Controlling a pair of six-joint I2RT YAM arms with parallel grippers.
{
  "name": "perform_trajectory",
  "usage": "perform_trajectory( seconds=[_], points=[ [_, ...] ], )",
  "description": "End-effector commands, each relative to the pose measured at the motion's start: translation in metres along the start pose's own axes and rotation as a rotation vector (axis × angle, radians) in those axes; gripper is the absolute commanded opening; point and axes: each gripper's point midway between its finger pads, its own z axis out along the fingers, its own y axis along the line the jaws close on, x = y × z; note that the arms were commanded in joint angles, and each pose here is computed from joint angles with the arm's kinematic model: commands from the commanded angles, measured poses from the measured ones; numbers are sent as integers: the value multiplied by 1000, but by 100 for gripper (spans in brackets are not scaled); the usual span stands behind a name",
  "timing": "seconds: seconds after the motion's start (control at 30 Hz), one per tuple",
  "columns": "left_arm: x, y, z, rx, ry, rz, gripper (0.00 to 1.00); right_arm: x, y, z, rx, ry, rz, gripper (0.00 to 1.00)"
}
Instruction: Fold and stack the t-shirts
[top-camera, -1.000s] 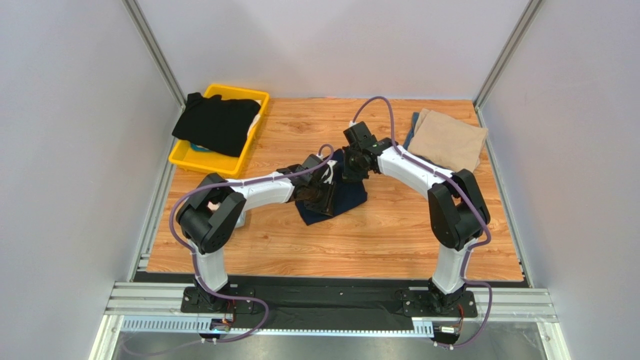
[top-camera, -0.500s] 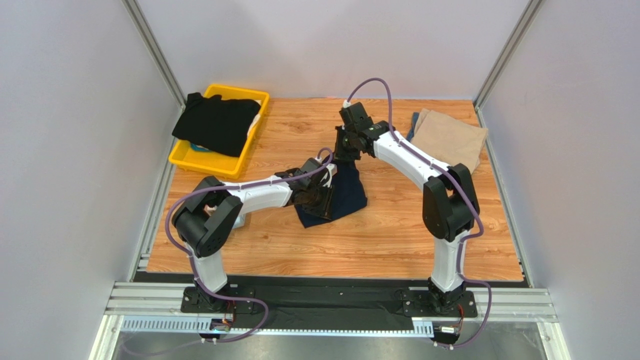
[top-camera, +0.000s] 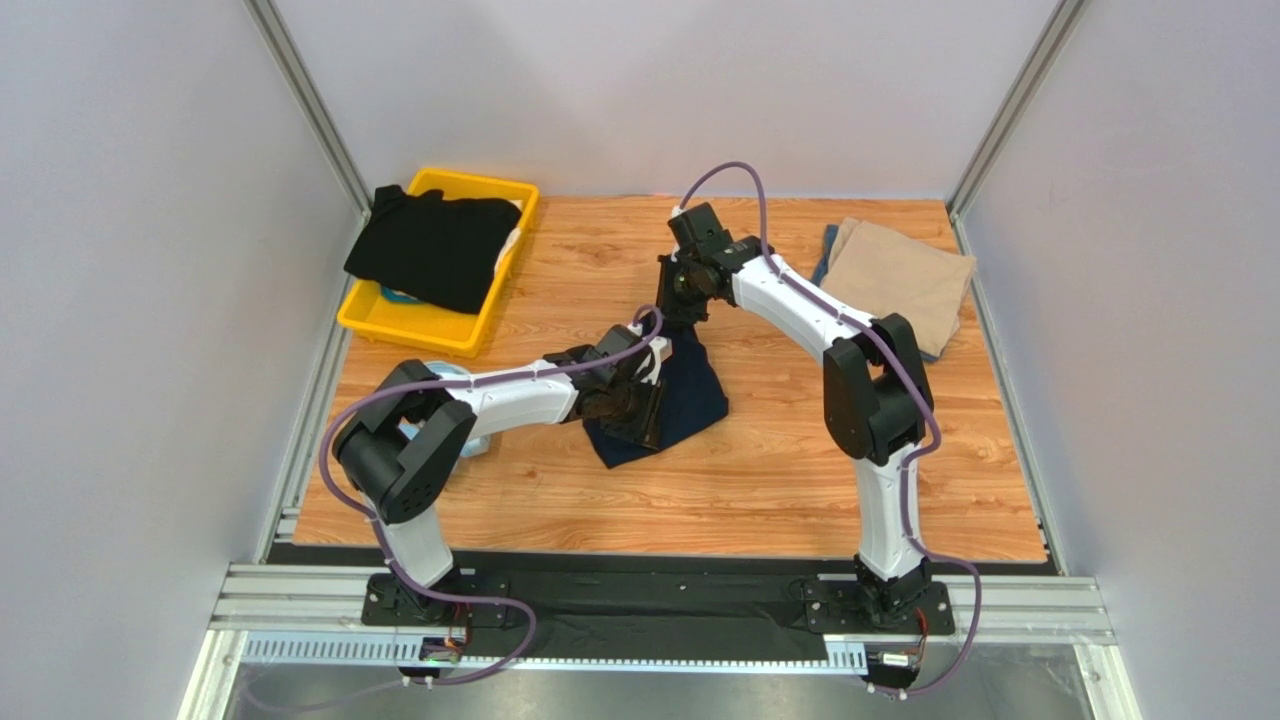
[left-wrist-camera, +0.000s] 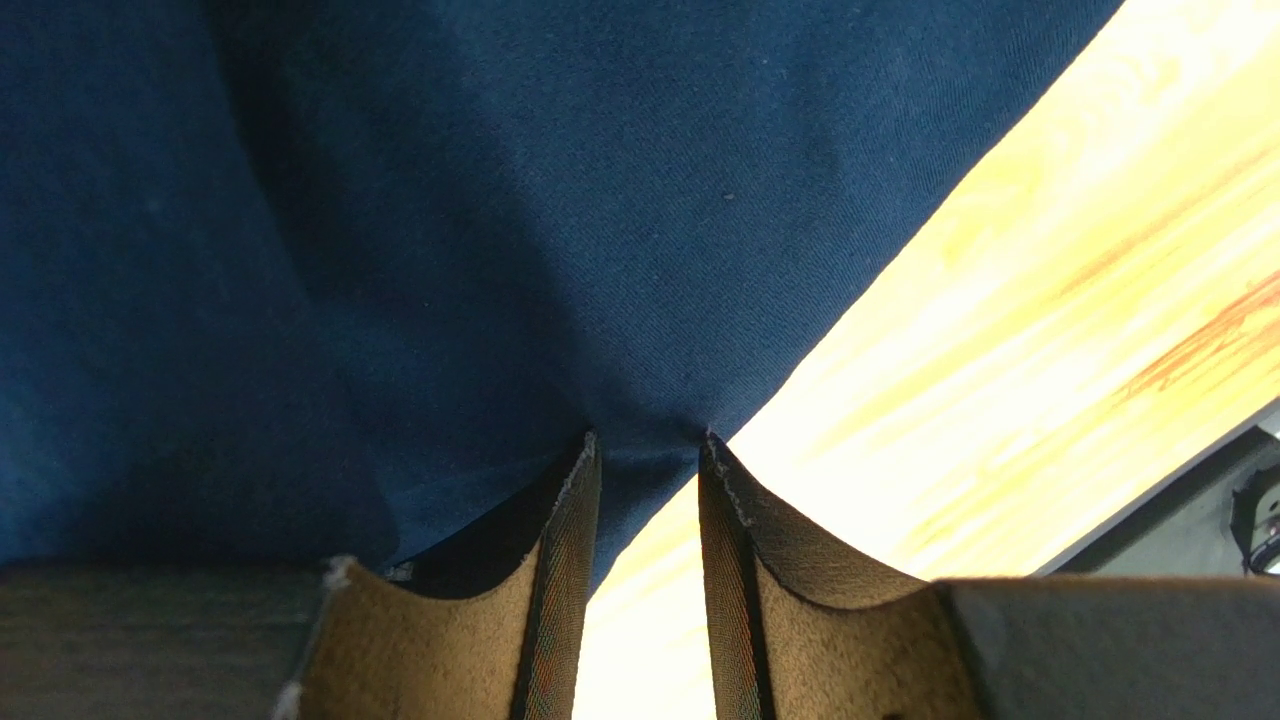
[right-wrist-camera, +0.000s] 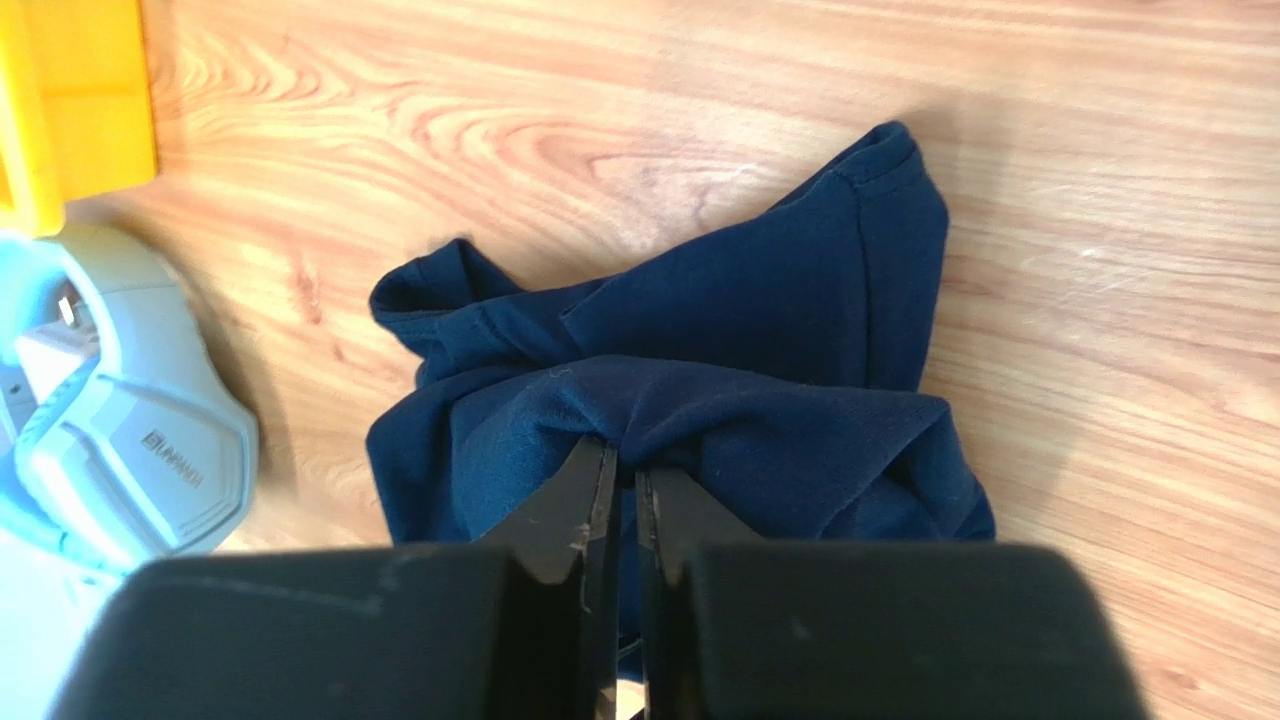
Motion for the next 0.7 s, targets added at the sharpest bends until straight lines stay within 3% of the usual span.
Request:
perform_trajectory(
  seconds=[0.0, 0.1, 0.3, 0.5, 0.67],
  points=[
    [52, 22, -1, -75, 167, 20, 40, 9, 14, -1, -78, 42, -19, 18],
    [45, 18, -3, -65, 150, 31, 47, 17, 16, -11, -91, 47, -43, 30],
    [15, 8, -27, -71, 57, 63, 53, -8, 32, -82, -141, -105, -71, 41],
    [-46, -1, -91, -105, -146, 70, 54, -35, 22, -146, -126, -263, -92, 42],
    [-96, 18, -147, -170, -295, 6, 56, -18, 3, -137, -84, -209, -90, 41]
  ],
)
